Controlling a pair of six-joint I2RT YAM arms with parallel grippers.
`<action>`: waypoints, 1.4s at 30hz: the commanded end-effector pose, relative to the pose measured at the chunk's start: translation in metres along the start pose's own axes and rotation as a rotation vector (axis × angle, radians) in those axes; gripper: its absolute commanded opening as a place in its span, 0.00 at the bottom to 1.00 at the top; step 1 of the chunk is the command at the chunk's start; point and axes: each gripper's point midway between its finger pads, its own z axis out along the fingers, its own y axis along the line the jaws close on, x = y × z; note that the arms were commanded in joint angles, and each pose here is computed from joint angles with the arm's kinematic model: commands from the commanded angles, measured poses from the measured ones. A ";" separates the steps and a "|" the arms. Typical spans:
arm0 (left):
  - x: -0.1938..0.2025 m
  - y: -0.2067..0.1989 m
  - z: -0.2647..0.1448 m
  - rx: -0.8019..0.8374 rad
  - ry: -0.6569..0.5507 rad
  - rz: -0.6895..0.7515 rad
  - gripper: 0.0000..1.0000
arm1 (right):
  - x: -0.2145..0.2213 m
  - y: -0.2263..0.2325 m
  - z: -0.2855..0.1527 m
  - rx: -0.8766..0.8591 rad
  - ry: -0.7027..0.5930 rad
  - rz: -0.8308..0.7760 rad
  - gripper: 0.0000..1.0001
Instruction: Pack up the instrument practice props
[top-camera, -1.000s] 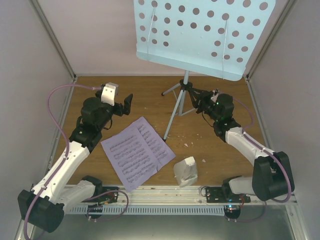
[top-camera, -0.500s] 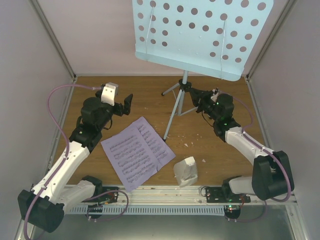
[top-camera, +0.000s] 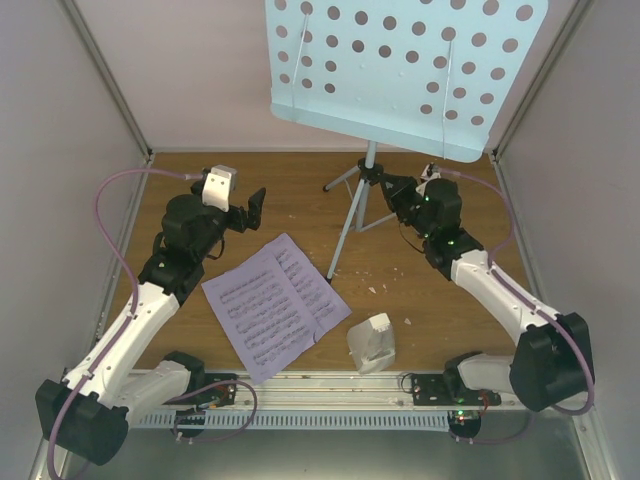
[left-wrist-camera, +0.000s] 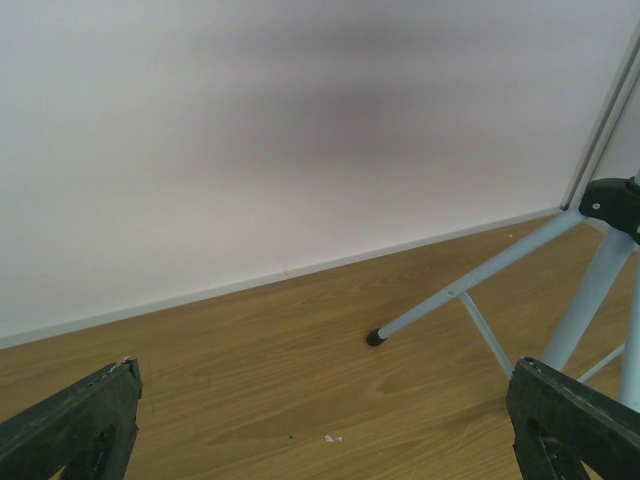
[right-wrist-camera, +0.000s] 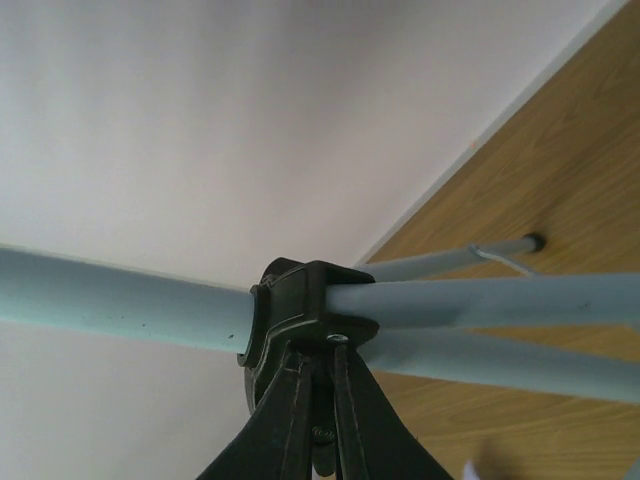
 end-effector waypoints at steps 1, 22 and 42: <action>-0.009 -0.003 -0.001 0.002 -0.046 0.010 0.99 | -0.024 0.022 -0.013 0.015 -0.158 -0.311 0.00; -0.007 -0.003 0.001 0.004 -0.039 0.011 0.99 | -0.018 0.041 -0.020 0.080 -0.256 -0.857 0.05; -0.004 -0.011 0.001 0.034 -0.039 0.012 0.99 | -0.066 -0.034 -0.116 0.003 -0.406 -0.733 0.88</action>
